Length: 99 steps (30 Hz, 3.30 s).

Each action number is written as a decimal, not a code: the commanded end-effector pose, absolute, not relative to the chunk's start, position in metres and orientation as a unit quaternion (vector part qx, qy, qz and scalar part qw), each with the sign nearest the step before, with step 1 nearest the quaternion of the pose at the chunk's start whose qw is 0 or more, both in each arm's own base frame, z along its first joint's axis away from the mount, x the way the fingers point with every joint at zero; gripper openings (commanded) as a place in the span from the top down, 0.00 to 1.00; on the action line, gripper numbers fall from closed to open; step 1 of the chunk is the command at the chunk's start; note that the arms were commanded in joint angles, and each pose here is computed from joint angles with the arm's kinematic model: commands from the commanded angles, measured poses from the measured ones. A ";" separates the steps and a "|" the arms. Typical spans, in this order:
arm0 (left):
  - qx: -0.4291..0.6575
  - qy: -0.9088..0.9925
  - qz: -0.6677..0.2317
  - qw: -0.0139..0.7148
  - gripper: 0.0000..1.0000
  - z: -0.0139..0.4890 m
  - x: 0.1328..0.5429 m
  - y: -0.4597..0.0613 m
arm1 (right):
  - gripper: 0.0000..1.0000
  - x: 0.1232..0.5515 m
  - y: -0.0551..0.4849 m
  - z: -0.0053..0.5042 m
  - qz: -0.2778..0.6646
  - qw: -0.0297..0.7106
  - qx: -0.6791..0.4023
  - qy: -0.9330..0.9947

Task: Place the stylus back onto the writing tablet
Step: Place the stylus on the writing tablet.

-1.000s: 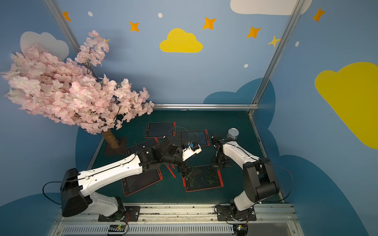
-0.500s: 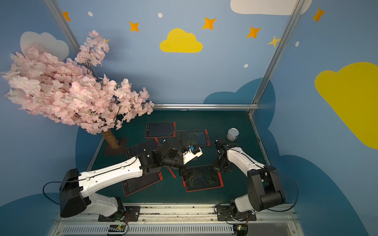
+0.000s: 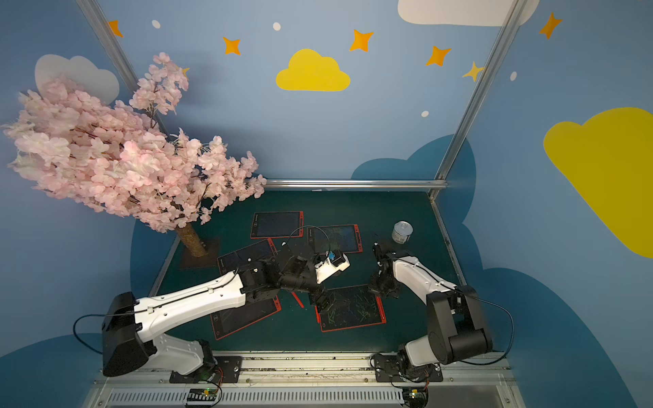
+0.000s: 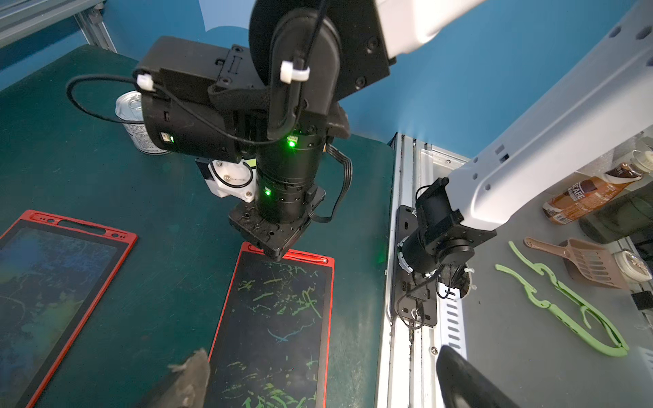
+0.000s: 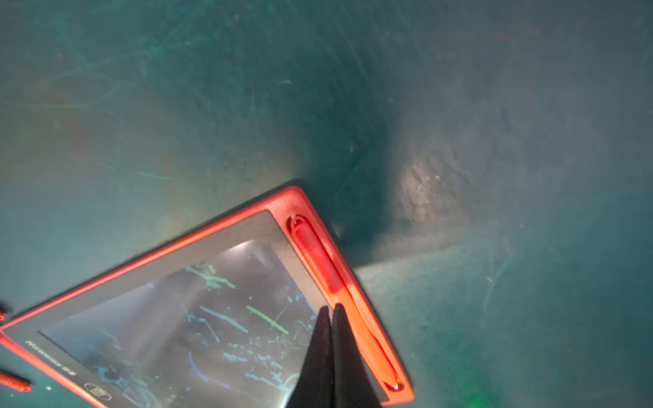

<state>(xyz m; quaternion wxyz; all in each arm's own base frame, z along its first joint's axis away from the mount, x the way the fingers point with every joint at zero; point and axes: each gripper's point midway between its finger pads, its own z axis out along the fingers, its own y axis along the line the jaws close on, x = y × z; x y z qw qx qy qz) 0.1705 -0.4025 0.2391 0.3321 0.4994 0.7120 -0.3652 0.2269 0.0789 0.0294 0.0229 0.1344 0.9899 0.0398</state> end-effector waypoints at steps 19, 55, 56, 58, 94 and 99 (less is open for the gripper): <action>0.508 0.699 -0.367 0.345 0.01 0.249 0.167 -0.401 | 1.00 0.220 0.074 0.014 0.022 0.001 0.140 0.990; 0.509 0.699 -0.363 0.346 0.01 0.249 0.167 -0.401 | 1.00 0.215 0.071 0.004 0.009 -0.016 0.146 0.989; 0.509 0.700 -0.362 0.347 0.01 0.249 0.167 -0.400 | 1.00 0.216 0.071 0.005 0.009 -0.014 0.145 0.989; 0.509 0.699 -0.362 0.347 0.01 0.249 0.167 -0.400 | 1.00 0.216 0.071 0.004 0.008 -0.016 0.144 0.989; 0.450 0.760 -0.308 0.354 0.01 0.231 0.196 -0.392 | 0.67 0.236 0.095 0.064 0.071 0.118 0.084 0.987; 0.352 0.831 -0.284 0.326 0.01 0.207 0.209 -0.376 | 0.38 0.232 0.105 0.099 0.124 0.175 0.042 0.976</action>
